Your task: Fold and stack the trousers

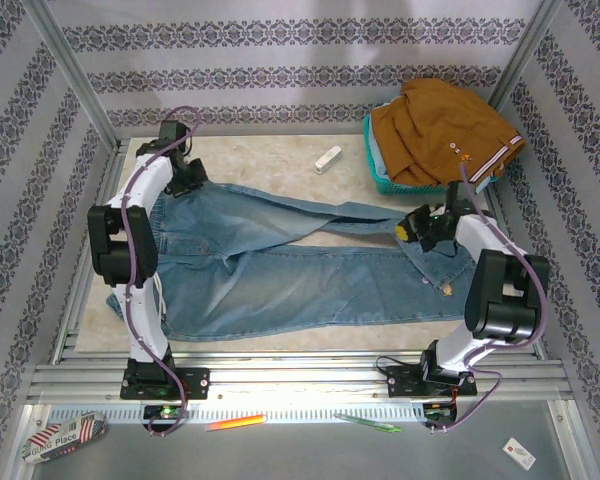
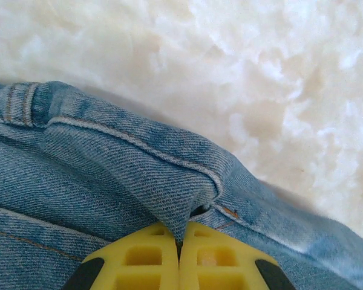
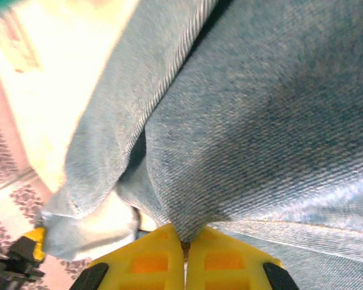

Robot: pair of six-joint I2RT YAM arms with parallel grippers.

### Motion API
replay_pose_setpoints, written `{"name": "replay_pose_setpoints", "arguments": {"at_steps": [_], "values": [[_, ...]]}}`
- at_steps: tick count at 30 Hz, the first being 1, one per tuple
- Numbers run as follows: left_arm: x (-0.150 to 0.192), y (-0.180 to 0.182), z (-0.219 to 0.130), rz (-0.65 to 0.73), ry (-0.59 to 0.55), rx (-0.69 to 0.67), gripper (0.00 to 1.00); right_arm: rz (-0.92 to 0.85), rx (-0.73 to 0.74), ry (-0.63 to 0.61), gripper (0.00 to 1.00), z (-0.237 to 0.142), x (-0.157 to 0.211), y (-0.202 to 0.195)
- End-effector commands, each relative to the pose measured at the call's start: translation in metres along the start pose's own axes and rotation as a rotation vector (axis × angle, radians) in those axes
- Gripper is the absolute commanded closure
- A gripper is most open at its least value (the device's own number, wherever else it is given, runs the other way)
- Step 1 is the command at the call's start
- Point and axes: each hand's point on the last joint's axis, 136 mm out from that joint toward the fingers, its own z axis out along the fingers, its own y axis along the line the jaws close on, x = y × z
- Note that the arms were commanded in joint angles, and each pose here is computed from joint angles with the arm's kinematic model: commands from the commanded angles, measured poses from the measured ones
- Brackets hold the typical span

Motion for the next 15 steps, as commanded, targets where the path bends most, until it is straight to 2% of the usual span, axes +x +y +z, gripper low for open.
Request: {"name": "replay_pose_setpoints", "arguments": {"at_steps": [1,7,12,13,14,15], "values": [[-0.034,0.005,-0.034,-0.043,-0.098,0.011,1.00,-0.030,-0.014,-0.031,1.00,-0.024,-0.014,0.004],[-0.056,0.020,-0.038,-0.075,-0.119,-0.016,1.00,-0.041,0.017,-0.065,1.00,-0.034,-0.039,-0.006],[-0.061,0.017,-0.007,-0.028,-0.065,-0.011,1.00,-0.036,0.044,-0.037,0.99,-0.022,-0.041,-0.021],[-0.062,0.016,-0.002,-0.018,-0.052,-0.006,0.84,-0.031,0.044,-0.034,0.96,-0.021,-0.043,-0.022],[-0.064,0.012,0.002,0.008,-0.038,0.010,0.54,-0.029,0.033,-0.025,0.89,-0.021,-0.043,-0.020],[-0.065,0.012,0.004,0.008,-0.026,0.007,0.27,-0.028,0.016,-0.011,0.74,-0.019,-0.041,-0.015]]}}
